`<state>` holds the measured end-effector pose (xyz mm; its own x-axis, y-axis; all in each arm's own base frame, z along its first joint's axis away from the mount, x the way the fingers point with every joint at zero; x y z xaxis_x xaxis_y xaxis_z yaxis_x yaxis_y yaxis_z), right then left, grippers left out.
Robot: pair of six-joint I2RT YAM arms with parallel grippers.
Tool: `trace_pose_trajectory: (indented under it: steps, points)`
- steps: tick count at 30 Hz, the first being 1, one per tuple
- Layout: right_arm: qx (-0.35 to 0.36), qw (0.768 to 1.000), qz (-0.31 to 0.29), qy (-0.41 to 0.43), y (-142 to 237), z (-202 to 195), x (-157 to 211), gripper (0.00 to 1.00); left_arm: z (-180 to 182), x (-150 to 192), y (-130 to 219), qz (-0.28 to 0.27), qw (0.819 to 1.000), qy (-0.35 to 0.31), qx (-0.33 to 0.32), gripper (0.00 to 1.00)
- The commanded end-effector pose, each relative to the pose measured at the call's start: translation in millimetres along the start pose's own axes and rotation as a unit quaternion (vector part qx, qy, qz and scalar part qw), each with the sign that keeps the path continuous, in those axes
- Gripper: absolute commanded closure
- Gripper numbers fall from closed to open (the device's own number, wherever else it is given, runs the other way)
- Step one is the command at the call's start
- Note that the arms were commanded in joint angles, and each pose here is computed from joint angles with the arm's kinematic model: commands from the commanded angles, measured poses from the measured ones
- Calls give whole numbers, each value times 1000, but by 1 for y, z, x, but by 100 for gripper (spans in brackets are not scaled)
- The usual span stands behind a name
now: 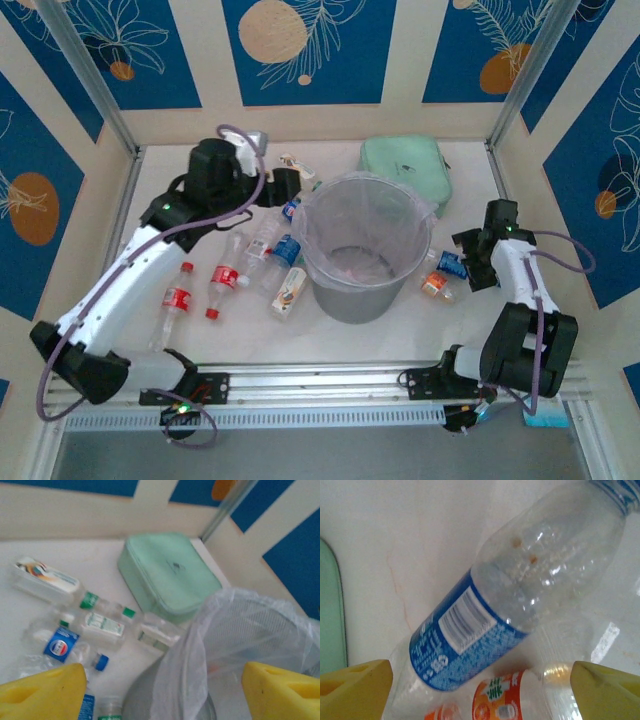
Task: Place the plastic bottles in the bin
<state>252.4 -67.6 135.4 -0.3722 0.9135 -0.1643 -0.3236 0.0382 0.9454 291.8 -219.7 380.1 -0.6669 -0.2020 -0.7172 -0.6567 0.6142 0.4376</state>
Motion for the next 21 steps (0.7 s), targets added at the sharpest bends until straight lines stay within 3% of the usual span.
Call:
trace_pose_trajectory:
  steps: [1, 12, 21]
  points:
    - [-9, 1000, 9, -1, -9, 6, -5, 8, -21, 8, -2, 34, 999, -16, 18, 21]
    - [38, 998, 41, -19, -54, 9, -11, 12, -35, 44, -32, 100, 995, -21, 10, 23]
    - [47, 998, 28, -18, -42, 11, -17, 31, -22, 57, -32, 124, 992, -21, -16, 26]
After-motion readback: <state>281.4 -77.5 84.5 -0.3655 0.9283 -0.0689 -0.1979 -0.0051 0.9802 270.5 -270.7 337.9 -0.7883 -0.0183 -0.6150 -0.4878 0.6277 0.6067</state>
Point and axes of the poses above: each hand's point on the last joint's axis, 136 mm out from that joint toward the fingers, its own y axis back along the fingers, its own z axis along the line the jaws close on, x = y × z, the point moved 5 cm from there along y, back along the fingers, and after that the axes turned 9 degrees about y, right-handed, at the moved point
